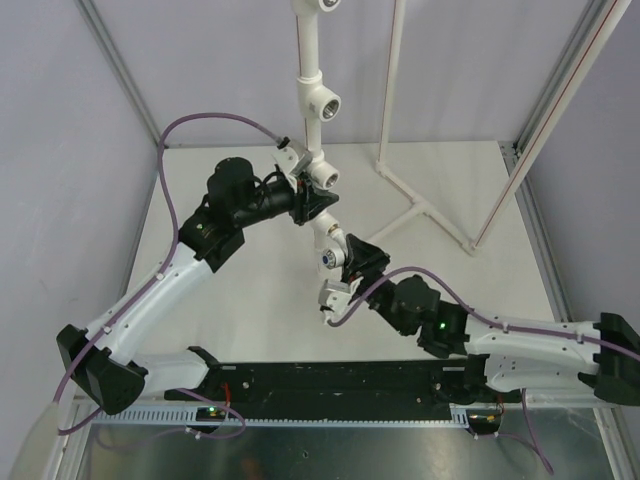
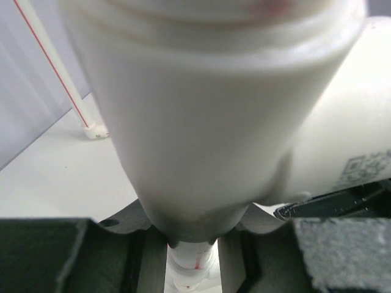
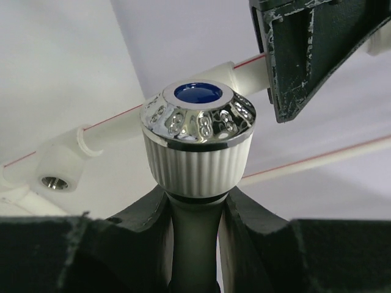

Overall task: Install the water faucets
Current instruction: Screw the water faucet onto the adaptor.

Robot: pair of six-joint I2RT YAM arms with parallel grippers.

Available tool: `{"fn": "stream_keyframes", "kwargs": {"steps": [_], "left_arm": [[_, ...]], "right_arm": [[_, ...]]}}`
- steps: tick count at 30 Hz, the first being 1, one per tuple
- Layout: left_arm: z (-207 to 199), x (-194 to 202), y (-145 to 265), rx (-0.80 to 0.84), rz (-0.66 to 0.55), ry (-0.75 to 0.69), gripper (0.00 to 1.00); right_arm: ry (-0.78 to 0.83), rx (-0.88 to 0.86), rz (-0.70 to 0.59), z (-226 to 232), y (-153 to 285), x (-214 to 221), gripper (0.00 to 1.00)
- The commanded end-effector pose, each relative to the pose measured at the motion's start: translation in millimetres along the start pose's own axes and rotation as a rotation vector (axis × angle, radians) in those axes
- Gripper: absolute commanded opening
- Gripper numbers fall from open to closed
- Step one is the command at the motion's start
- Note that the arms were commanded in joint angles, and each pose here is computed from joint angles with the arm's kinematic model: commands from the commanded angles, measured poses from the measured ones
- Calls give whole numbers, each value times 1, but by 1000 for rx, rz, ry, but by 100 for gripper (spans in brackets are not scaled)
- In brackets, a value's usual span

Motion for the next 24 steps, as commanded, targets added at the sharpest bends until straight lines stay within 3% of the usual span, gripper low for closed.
{"fn": "stream_keyframes", "kwargs": {"steps": [1, 7, 16, 24], "left_arm": [[-54, 15, 5, 326, 107, 136, 0], [-54, 16, 4, 331, 110, 139, 0], [-54, 16, 4, 330, 108, 135, 0], [-55, 15, 5, 336, 104, 133, 0]], "right_arm": [[117, -197, -237, -9, 1, -25, 0], [-89, -169, -232, -3, -3, -28, 0], [-871, -104, -234, 4, -13, -34, 0], [-1468, -76, -113, 24, -17, -26, 0]]}}
Point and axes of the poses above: each gripper's point midway between its finger pads, its own y axis back along the fingers, its own z axis along the line the jaws close on, x = y × z, the point moved 8 cm from there along y, back along the fingers, and after that the axes turned 12 degrees about -y, right-handed, at the moved point
